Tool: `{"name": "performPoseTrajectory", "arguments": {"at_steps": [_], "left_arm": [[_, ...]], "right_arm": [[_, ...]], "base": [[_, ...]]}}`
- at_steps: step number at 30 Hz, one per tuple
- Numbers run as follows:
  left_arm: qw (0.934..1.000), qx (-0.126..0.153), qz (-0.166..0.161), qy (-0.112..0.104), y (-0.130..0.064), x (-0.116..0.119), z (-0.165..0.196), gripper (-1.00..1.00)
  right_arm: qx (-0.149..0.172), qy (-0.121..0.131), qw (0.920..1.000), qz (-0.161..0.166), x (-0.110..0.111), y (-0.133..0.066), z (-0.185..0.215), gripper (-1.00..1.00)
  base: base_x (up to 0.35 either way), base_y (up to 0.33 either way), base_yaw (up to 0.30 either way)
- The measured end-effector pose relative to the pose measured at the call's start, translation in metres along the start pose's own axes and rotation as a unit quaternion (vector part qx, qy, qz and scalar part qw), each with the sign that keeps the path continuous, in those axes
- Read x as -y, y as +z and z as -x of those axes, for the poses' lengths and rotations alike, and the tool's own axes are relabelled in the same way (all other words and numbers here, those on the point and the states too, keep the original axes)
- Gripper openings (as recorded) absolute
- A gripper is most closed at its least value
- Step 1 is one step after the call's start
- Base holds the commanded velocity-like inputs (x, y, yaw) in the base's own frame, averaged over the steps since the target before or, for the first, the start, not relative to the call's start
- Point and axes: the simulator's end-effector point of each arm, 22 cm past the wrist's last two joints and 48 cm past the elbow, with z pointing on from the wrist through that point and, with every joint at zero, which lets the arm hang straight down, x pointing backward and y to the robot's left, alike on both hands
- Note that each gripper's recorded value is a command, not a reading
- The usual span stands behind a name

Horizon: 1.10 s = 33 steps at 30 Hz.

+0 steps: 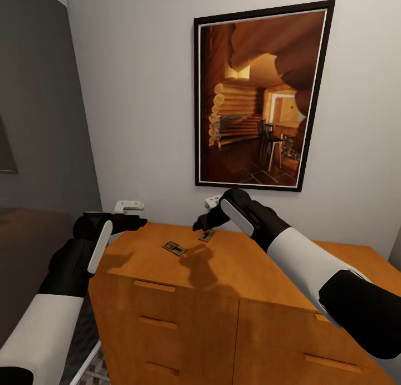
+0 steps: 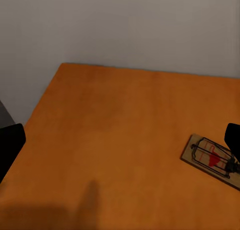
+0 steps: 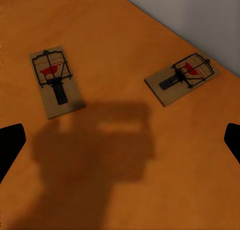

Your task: Take the four mousetraps from the cabinet in the bathroom and place them on the bathroom floor. Make sure all four end up on the same floor surface, and ensure that at least two of them are either under or directly next to the same bathroom sink.

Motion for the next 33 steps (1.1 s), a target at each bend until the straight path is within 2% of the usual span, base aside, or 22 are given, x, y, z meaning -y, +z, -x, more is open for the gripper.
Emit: {"name": "performPoseTrajectory", "arguments": {"at_steps": [19, 33], "left_arm": [[1.0000, 0.003, 0.000, 0.001, -0.0006, 0.0015, 0.0016, 1.00], [1.0000, 0.002, -0.001, 0.001, -0.0002, 0.0021, 0.0009, 1.00]], "right_arm": [[0.001, -0.003, 1.0000, -0.001, -0.0006, -0.0006, 0.0011, 1.00], [0.002, -0.004, 1.0000, -0.001, -0.0032, -0.0005, 0.0020, 1.00]], "base": [[0.000, 0.000, 0.000], [0.151, 0.000, 0.000]]}}
